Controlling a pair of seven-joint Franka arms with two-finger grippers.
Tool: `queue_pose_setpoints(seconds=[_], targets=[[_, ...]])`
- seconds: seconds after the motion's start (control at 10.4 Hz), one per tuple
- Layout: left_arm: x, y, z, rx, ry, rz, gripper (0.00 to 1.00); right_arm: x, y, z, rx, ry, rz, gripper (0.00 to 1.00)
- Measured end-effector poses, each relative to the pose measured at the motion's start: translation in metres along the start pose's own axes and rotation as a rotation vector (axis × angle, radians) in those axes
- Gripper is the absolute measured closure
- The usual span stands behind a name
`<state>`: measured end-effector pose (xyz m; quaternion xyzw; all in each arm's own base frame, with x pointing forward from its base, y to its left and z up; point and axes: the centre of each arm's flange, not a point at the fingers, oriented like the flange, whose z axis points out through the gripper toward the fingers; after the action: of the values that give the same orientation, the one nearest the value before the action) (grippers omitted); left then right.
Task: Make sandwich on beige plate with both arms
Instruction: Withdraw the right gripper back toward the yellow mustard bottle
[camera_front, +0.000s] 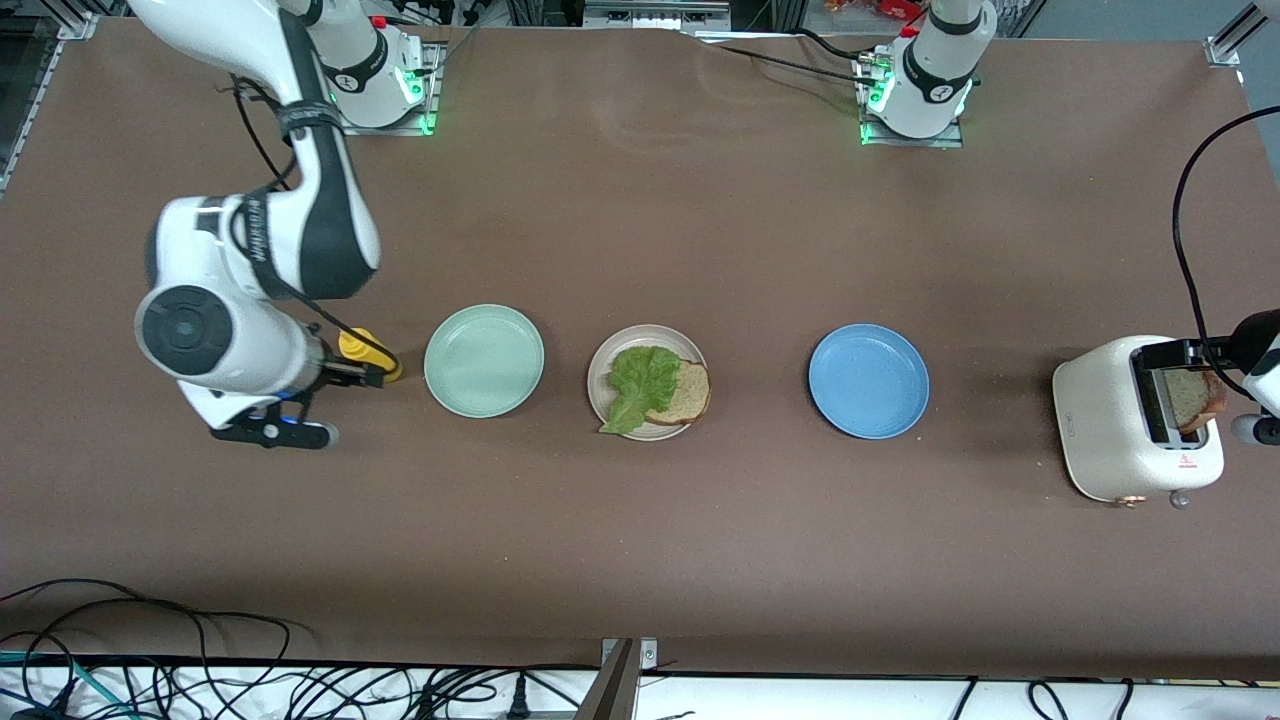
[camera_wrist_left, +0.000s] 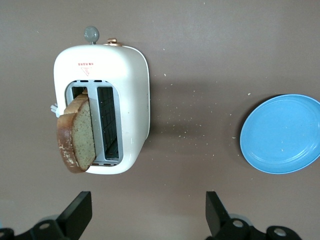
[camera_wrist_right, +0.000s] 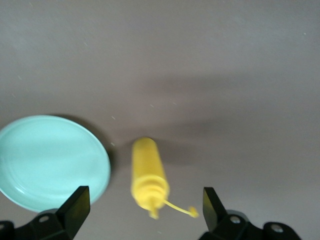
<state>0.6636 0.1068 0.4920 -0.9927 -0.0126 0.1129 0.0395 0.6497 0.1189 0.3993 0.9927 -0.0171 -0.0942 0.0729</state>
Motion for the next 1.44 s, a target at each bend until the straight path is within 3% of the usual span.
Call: queue_pose_setpoints(seconds=[0.29,0.48,0.87,1.25,1.44], targets=[[0.000,0.001,0.000,0.000,0.000,0.001,0.00,-0.041,0.078,0.011,0.075,-0.041,-0.094,0.00],[0.000,0.001,0.000,0.000,0.000,0.001,0.00,-0.060,0.132,0.026,0.119,-0.029,-0.204,0.00],[0.000,0.001,0.000,0.000,0.000,0.002,0.00,-0.064,0.177,0.064,0.150,0.057,-0.425,0.00],[0.000,0.002,0.000,-0.001,0.000,0.004,0.00,-0.056,0.215,0.114,0.341,0.184,-0.674,0.00],[0.000,0.003,0.000,-0.001,0.000,0.005,0.00,-0.052,0.232,0.144,0.406,0.263,-0.804,0.00]])
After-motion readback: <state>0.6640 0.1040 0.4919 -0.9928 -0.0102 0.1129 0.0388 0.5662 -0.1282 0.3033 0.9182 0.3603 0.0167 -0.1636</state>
